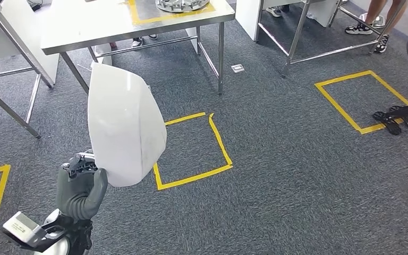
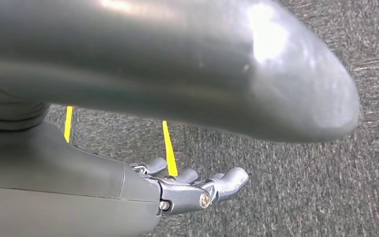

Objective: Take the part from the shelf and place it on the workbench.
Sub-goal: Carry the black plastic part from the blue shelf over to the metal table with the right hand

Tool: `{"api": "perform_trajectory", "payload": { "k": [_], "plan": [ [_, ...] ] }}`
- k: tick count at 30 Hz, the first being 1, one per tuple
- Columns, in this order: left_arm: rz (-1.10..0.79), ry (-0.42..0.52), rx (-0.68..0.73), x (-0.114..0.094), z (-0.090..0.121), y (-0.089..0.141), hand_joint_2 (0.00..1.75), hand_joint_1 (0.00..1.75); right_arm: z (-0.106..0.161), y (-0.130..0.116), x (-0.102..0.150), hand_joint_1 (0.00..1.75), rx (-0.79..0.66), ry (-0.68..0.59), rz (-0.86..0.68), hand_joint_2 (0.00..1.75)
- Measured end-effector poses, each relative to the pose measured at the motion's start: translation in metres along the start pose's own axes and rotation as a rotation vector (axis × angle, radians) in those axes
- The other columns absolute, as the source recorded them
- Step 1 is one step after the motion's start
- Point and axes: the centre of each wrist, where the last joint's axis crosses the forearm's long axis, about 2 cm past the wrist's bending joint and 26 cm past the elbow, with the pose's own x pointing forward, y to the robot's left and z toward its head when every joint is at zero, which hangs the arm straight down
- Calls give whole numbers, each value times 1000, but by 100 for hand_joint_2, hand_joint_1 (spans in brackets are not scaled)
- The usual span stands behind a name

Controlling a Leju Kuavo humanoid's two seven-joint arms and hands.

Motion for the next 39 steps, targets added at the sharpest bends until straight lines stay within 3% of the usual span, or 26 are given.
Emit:
{"api": "perform_trajectory", "payload": {
  "k": [39],
  "plan": [
    [1, 6, 0, -3, 0, 2, 175, 175, 0, 1, 1, 0, 22, -4, -11, 0]
  ]
}}
